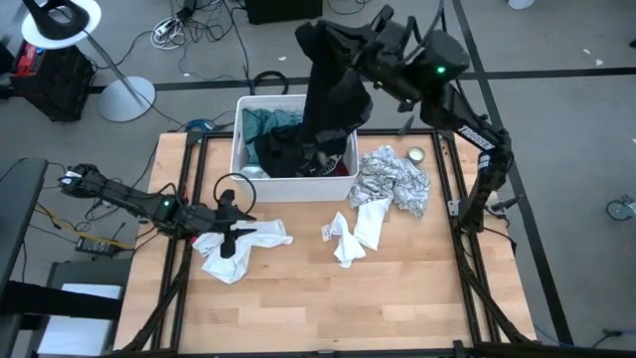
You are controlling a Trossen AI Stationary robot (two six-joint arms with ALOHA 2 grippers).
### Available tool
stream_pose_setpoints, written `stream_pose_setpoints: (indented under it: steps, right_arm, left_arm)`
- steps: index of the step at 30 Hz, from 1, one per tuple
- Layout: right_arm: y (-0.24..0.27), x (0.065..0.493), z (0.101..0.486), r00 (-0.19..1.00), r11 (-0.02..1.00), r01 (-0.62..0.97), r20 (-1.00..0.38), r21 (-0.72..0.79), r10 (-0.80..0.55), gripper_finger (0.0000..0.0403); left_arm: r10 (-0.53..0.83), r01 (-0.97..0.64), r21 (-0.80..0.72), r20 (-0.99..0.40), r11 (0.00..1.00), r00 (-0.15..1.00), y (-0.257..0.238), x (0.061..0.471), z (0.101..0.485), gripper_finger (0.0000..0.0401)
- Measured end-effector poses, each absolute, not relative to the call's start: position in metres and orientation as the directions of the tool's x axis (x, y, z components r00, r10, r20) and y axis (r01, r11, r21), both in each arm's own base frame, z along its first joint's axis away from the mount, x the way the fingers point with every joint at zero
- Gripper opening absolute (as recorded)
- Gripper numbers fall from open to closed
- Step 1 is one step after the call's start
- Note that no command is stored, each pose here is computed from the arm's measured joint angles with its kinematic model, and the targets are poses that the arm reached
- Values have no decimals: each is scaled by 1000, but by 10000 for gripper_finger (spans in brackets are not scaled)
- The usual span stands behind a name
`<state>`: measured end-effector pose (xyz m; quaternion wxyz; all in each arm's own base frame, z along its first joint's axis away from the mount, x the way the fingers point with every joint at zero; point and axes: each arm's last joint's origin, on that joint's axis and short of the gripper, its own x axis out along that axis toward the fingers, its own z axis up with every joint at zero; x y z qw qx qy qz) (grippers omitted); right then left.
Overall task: Sort clothes
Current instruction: Put the black boxer into the white laundry bin
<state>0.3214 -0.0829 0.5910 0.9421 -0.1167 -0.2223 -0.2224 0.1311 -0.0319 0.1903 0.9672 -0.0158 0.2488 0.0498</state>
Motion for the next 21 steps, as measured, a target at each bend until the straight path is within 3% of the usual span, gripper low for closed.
stream_pose_setpoints:
  steps: [11, 21]
  right_arm:
    - [-106, 334, 561, 868, 869, 480, 214, -122, -449, 0]
    - [-124, 341, 505, 842, 871, 486, -228, -75, -490, 0]
  left_arm:
    - [90, -105, -4, -486, 994, 869, -32, 131, 190, 156]
    - [89, -103, -3, -484, 995, 871, -32, 131, 190, 156]
